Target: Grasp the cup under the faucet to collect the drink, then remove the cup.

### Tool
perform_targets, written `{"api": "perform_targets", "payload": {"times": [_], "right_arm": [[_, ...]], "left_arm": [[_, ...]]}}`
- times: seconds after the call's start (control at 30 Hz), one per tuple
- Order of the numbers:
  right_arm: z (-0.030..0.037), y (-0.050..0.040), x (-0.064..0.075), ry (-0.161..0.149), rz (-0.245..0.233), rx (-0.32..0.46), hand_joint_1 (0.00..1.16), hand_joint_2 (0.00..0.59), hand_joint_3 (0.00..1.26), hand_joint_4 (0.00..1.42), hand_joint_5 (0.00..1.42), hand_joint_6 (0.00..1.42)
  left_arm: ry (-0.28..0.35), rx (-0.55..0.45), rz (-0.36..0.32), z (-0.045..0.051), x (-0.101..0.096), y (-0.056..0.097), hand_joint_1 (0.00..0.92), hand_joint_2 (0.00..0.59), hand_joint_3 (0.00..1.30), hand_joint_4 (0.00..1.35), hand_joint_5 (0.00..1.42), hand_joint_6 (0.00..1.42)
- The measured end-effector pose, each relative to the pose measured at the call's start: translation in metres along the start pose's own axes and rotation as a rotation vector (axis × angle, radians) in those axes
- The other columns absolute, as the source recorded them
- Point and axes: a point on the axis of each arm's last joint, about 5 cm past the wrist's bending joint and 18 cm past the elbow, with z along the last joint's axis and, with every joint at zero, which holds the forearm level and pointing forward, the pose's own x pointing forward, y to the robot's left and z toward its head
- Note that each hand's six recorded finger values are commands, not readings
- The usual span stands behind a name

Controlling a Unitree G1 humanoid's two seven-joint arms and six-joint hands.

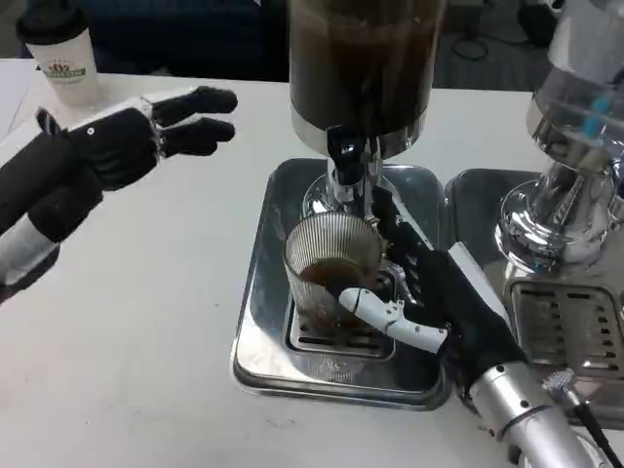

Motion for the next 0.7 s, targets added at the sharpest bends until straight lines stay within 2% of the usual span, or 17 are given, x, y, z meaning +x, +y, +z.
{"api": "perform_targets", "payload": {"times": [0.23,0.5,0.7], "right_arm": [[-0.0013,-0.0041,-0.004,-0.026,0.044,-0.008,0.62,0.191,0.0,0.0,0.0,0.0],[-0.008,-0.0042,-0.011,0.016,0.055,-0.049,0.62,0.187,0.0,0.0,0.0,0.0],[-0.0106,0.0002,-0.012,0.033,0.051,-0.081,0.63,0.19,0.0,0.0,0.0,0.02]], "left_arm": [[0.097,-0.032,0.057,-0.0039,-0.028,-0.012,0.0,0.033,0.23,0.13,0.18,0.2],[0.161,-0.055,0.083,-0.0061,-0.042,-0.02,0.0,0.037,0.23,0.13,0.19,0.2],[0.203,-0.06,0.08,-0.0079,-0.048,-0.023,0.0,0.044,0.24,0.14,0.2,0.22]]}}
